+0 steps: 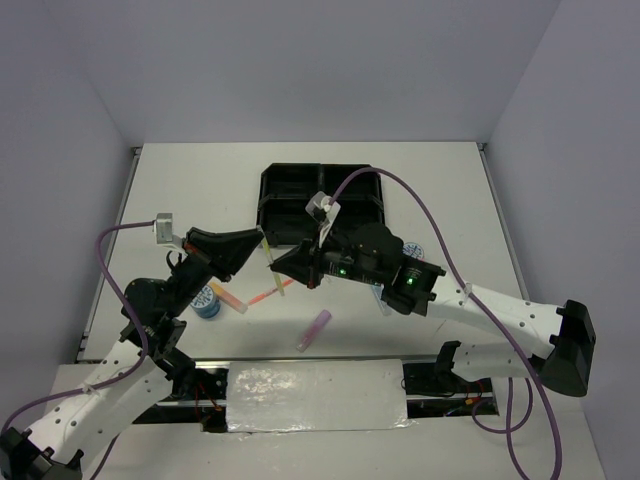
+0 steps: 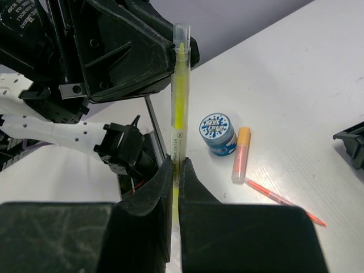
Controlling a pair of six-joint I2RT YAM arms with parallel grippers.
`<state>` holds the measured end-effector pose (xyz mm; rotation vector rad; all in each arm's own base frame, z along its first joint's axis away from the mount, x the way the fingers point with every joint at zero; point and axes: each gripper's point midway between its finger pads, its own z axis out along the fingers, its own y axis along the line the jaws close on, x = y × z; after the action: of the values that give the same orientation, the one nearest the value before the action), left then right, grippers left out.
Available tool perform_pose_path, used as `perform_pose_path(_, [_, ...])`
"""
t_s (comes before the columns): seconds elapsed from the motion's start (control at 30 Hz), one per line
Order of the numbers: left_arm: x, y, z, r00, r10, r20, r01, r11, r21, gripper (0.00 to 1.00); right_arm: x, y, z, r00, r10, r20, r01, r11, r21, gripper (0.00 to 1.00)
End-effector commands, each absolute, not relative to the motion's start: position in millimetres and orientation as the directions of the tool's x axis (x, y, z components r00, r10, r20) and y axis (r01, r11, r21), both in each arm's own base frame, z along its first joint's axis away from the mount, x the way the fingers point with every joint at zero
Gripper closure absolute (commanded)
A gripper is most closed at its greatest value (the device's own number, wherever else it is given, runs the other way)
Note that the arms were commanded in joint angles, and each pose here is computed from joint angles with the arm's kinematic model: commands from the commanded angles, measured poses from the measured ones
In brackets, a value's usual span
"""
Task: Sort the stationery into containers
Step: Close the pen cap on the pen.
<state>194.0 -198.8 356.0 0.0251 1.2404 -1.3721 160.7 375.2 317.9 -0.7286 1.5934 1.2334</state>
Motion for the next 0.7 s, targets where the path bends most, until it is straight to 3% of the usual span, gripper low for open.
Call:
perform_pose_path(0.0, [178, -230, 271, -0.529, -0.493, -0.691, 0.636, 0.308, -0.707, 1.00, 167, 334, 503, -0.079, 0.586, -0.807, -0.936, 0.235, 0.262, 1.00])
perform_pose_path(0.67, [175, -238, 256, -0.543, -0.477, -0.691, 0.630, 0.313, -0.711, 1.00, 172, 331, 540, -0.104, 0.627, -0.772, -0.941, 0.190, 0.281, 1.00])
